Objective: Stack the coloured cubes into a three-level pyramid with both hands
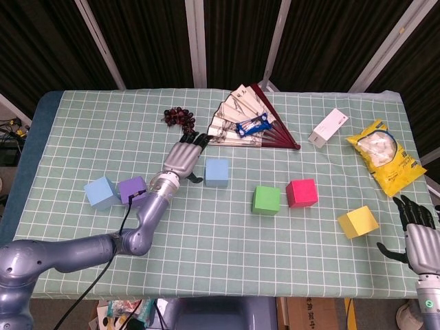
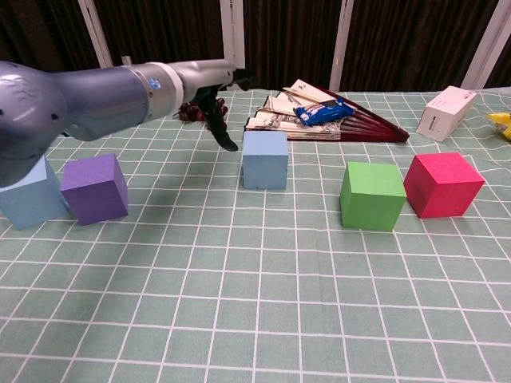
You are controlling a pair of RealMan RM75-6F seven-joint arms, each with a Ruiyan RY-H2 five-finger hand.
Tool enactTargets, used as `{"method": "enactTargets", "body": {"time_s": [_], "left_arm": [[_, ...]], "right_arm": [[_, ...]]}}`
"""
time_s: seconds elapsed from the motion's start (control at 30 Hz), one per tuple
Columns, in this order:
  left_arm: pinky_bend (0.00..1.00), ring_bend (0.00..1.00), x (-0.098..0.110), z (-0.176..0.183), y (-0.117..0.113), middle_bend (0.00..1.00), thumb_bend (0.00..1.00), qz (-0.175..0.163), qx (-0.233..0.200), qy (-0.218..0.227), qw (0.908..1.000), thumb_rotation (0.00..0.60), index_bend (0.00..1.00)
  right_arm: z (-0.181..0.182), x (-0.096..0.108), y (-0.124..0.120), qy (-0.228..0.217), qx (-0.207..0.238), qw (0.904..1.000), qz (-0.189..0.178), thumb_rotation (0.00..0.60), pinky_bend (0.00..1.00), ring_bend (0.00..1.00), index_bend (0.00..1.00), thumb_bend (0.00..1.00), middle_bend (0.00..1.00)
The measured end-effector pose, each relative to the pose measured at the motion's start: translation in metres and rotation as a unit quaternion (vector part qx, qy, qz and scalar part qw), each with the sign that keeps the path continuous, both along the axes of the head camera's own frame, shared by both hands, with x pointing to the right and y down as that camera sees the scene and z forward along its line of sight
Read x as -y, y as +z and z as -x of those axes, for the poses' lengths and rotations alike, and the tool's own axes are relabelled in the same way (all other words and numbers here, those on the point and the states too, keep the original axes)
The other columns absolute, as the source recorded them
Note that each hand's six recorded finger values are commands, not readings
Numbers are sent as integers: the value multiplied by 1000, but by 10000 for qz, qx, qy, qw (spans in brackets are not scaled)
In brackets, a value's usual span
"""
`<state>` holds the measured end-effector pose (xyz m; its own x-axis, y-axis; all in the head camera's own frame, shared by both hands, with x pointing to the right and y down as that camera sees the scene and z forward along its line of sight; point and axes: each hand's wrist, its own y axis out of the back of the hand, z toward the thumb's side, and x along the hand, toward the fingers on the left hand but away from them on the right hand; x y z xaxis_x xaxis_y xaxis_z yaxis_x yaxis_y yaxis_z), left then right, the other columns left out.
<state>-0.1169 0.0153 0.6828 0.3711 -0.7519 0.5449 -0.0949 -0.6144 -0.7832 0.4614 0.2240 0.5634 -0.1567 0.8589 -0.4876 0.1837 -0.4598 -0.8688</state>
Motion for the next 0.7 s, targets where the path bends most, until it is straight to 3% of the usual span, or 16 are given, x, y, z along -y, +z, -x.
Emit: {"method": "enactTargets", "body": {"time_s": [0.33, 0.7], "left_arm": [[19, 24, -11, 84, -39, 45, 182, -239, 57, -555, 9982, 600, 0], [19, 24, -48, 143, -30, 121, 182, 332, 659, -1077, 9914, 600, 0]], "right_arm": [[2, 0, 0, -26, -7, 10000, -14, 600, 0, 0, 0, 218, 0], [3, 0, 0, -53, -31, 10000, -2, 600, 0, 0, 0, 218, 0]]}}
